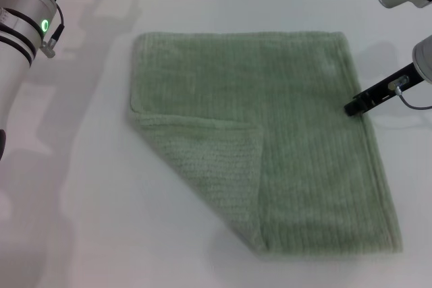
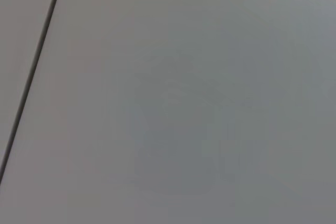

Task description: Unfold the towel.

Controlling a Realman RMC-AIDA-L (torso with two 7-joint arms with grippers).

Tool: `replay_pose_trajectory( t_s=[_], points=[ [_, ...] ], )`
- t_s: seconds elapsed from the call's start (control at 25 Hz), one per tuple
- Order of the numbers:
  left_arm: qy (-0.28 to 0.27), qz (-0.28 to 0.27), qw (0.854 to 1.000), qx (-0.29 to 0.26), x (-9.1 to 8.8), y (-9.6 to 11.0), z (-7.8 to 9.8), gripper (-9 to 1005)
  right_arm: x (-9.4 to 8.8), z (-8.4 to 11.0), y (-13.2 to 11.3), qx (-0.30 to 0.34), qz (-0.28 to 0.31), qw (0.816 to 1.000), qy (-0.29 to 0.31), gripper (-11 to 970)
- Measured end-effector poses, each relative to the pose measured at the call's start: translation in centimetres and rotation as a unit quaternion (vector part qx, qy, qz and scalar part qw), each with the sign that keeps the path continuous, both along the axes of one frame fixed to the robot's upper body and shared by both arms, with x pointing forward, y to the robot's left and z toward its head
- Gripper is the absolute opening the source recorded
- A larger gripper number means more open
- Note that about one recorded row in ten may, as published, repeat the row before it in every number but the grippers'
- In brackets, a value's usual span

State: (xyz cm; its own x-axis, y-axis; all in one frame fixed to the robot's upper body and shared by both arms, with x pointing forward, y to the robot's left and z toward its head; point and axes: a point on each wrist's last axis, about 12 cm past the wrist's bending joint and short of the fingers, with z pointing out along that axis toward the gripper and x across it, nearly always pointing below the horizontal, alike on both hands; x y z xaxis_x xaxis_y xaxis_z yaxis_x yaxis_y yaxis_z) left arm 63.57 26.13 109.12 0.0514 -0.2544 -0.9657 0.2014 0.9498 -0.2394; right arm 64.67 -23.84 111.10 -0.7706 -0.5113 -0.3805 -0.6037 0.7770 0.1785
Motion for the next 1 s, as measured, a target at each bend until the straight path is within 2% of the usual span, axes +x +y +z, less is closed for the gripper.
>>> replay_pose_trajectory(
  t_s=[0.28,0.52,0.72,0.8,0.84,0.88,1.0],
  points=[
    [-0.001,-0.012,1.0,0.003,0.0,-0.3,0.1,836,0.0,-0.1,0.0,-0.001,0.0,1.0,0.0,-1],
    [0.044,-0.102,0.994,-0.003,1.1,-2.1,1.0,834,0.0,0.0,-0.1,-0.001,-0.001,1.0,-0.002,-1],
    [0.109,-0.176,0.978,0.009,2.1,-3.3,2.5,833,0.1,0.0,-0.1,-0.003,-0.001,1.0,-0.002,-1],
    [0.134,-0.205,0.97,0.013,2.3,-3.6,3.0,832,0.1,0.0,-0.1,-0.003,-0.001,1.0,-0.001,-1],
    [0.153,-0.233,0.96,0.021,2.5,-3.7,3.8,832,0.1,0.0,-0.1,-0.003,0.0,1.0,-0.002,-1],
    [0.153,-0.233,0.96,0.021,2.5,-3.7,3.8,831,0.1,0.0,-0.1,-0.003,0.0,1.0,-0.002,-1],
    [0.173,-0.282,0.943,0.041,2.5,-3.9,5.2,828,0.1,0.1,-0.1,-0.003,0.0,1.0,-0.002,-1]
  ],
)
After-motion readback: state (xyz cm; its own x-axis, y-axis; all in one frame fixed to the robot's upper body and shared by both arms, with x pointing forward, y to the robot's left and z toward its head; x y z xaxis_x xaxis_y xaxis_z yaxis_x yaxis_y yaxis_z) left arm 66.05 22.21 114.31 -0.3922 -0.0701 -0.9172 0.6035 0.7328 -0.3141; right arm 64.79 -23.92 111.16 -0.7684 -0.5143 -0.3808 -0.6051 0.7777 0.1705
